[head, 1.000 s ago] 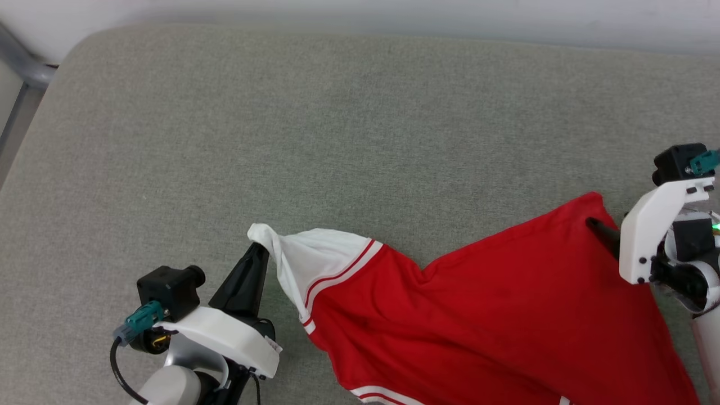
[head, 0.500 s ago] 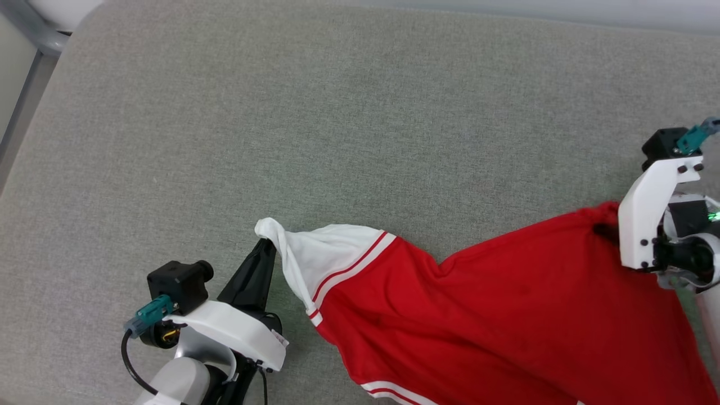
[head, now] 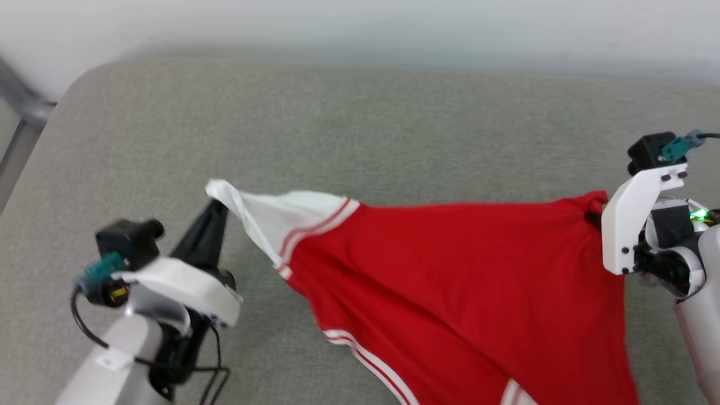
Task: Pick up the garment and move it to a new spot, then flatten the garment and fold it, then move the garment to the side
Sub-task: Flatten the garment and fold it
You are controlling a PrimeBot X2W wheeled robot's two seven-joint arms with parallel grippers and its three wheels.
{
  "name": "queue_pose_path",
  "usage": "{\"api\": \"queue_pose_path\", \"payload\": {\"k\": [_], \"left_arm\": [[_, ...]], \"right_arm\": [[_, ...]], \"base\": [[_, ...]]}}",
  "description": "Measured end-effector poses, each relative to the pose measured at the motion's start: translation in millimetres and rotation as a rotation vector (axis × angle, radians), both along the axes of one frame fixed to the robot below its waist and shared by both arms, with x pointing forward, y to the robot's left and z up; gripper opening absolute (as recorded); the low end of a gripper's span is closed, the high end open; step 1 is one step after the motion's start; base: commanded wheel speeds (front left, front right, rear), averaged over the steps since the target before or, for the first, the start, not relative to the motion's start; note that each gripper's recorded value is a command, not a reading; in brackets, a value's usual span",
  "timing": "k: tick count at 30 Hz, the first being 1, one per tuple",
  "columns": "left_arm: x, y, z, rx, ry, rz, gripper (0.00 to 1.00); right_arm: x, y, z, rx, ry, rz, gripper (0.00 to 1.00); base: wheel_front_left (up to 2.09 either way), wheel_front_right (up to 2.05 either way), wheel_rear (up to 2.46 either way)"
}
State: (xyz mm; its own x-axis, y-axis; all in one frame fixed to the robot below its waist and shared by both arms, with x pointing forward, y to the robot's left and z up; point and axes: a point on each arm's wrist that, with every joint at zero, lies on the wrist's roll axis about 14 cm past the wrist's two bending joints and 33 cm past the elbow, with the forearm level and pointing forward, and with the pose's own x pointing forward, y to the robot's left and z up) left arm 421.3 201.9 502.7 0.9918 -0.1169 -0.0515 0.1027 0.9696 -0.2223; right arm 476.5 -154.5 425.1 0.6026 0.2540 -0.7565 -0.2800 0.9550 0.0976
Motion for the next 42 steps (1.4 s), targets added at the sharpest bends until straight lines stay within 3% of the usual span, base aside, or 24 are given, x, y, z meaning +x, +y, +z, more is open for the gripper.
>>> {"api": "queue_pose_path", "payload": {"k": [11, 20, 28, 35, 42], "left_arm": [[78, -14, 89, -0.017, -0.173, -0.045, 0.00], [146, -9, 170, 0.025, -0.352, -0.007, 0.00], [193, 6, 232, 0.069, -0.491, 0.042, 0.00], [231, 12, 248, 0.091, -0.531, 0.051, 0.00], [272, 15, 178, 0.088, -0.401, 0.050, 0.00]], "right_arm": [[39, -48, 109, 0.002, -0.414, -0.163, 0.00], [95, -55, 200, 0.017, -0.738, -0.228, 0.00], [138, -57, 265, 0.030, -0.945, -0.263, 0.00], [173, -50, 273, 0.027, -1.001, -0.258, 0.00], [209, -38, 212, 0.029, -0.914, -0.240, 0.00]], "base": [[0.00, 0.00, 0.00], [0.00, 0.00, 0.00], [0.00, 0.00, 0.00], [0.00, 0.00, 0.00], [0.00, 0.00, 0.00]]}}
